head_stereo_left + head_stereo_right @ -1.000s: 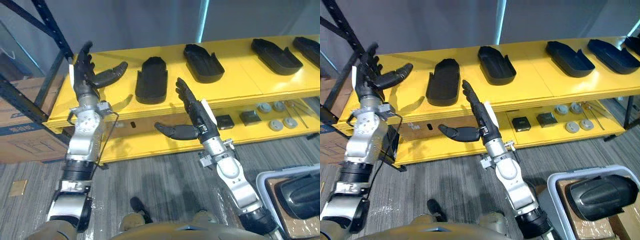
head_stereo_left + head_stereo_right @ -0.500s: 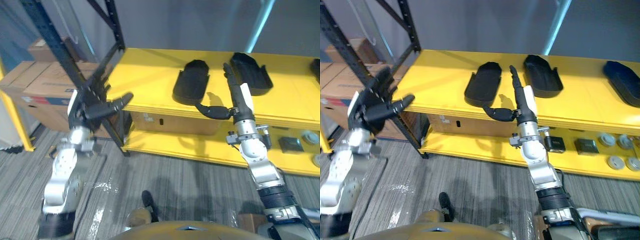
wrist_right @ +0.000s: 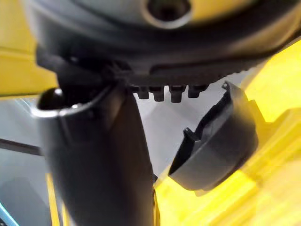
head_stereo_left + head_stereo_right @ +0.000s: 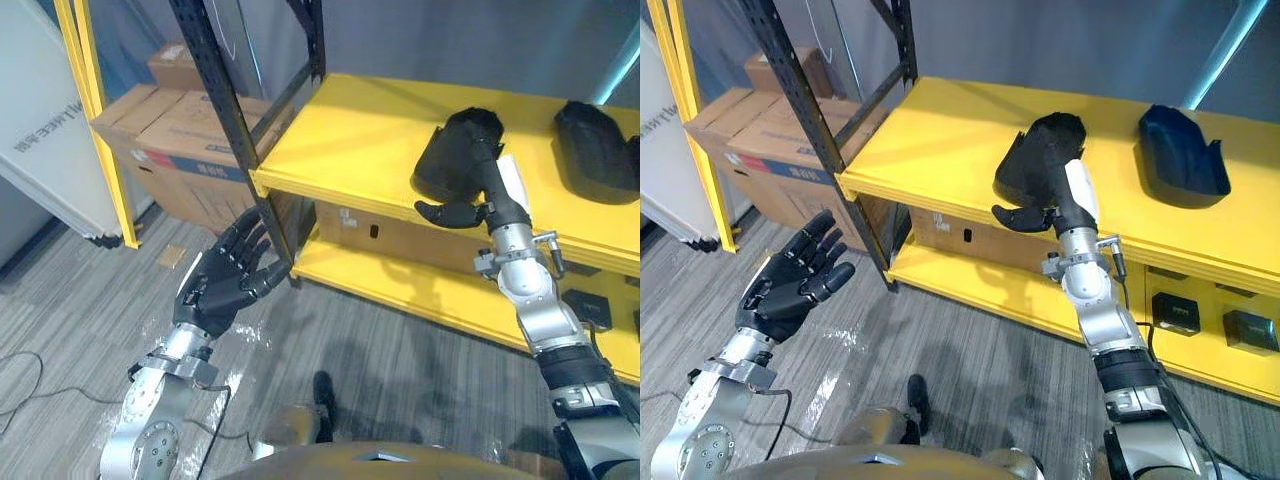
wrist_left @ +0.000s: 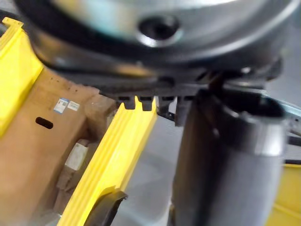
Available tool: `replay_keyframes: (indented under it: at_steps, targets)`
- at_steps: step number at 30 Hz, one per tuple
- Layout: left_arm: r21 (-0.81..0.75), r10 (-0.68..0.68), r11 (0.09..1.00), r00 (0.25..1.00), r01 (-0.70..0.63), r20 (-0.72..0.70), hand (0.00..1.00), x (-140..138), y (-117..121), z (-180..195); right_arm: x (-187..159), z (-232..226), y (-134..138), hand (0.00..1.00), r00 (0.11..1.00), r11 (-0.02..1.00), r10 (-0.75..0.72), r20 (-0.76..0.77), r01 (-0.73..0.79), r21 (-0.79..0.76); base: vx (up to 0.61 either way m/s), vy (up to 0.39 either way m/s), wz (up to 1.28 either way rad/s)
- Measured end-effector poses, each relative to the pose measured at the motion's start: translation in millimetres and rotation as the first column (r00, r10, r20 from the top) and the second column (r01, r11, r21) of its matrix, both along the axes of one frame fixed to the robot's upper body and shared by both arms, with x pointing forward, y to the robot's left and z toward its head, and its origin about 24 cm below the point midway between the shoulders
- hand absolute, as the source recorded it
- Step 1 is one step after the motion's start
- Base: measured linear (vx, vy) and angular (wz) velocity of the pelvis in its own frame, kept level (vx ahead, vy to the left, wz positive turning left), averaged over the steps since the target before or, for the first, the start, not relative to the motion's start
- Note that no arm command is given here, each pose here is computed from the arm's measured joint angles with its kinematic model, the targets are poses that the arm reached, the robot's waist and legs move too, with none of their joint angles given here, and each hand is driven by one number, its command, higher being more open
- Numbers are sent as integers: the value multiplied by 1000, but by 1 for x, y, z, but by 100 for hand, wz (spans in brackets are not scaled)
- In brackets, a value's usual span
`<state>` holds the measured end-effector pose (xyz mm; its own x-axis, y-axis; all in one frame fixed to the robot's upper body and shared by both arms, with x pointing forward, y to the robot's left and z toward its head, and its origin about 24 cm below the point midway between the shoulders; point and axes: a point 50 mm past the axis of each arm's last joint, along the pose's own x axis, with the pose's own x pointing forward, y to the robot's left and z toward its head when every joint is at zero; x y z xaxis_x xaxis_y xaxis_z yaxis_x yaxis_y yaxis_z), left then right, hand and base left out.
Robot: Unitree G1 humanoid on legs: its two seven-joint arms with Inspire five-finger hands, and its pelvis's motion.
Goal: Walk over and take three plastic housings, then place them on the shelf
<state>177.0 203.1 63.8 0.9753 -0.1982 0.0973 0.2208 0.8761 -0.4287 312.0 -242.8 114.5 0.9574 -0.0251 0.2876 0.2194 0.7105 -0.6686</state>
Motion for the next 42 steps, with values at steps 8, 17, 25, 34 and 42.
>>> replay_keyframes:
  at_steps: [8, 17, 25, 34, 42]
  targets:
    - [-22, -3, 1000, 1000, 3, 13, 100, -3, -3, -1, 10, 29, -18, 100, 988, 989, -113, 103, 122, -87, -25, -3, -1]
    - [-36, -43, 998, 998, 45, 53, 100, -2, -11, 1, 12, 30, -33, 100, 967, 971, -224, 119, 232, -57, 8, -30, -1]
    - [-39, -44, 998, 997, 47, 61, 100, 0, -11, 3, 12, 37, -39, 100, 967, 962, -224, 123, 239, -130, 31, -47, -4]
    - [-31, -49, 998, 994, 52, 97, 100, 7, -13, 10, 21, 70, -49, 100, 950, 939, -238, 204, 279, -203, -34, -33, -8]
    - [-43, -72, 996, 987, 79, 143, 100, 15, -14, 19, 28, 94, -44, 100, 924, 938, -240, 296, 300, -177, 4, -9, 0]
